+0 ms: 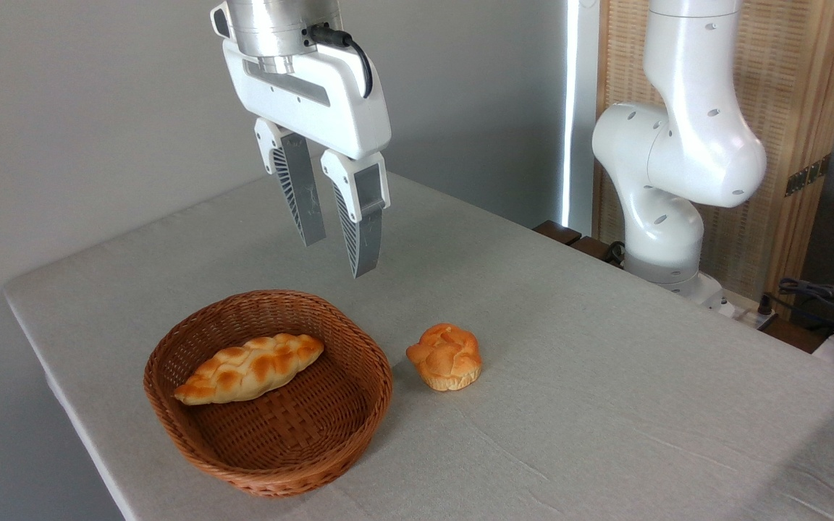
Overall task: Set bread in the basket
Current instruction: 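Move the open gripper over the round golden bun and lower it, then close the gripper on the round golden bun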
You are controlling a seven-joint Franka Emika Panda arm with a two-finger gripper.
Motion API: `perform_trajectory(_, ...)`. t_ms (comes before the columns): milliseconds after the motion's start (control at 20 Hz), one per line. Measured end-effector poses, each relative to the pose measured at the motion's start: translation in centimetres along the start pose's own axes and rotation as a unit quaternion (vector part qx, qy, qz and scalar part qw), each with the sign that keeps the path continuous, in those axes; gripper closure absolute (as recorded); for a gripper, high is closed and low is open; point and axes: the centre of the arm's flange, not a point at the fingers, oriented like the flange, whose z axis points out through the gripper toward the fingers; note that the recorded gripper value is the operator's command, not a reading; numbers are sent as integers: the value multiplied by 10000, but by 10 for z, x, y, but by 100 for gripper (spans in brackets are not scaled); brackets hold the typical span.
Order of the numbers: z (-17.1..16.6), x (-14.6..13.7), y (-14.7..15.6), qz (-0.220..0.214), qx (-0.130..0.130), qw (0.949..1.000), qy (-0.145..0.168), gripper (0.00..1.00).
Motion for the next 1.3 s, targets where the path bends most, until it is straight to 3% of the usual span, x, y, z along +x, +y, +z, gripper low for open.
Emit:
perform_trajectory(550, 14, -2, 4, 17, -120, 9998, -134, 0)
perform_trajectory(800, 49, -21, 38, 143, -360, 9984, -410, 0)
perform_trajectory(1000, 95, -43, 64, 263, -147, 9992, -260, 0)
perform_trajectory(1150, 135, -58, 70, 414, -37, 9980, -483, 0)
perform_trajectory(1300, 163, -63, 73, 488, -9, 9976, -489, 0)
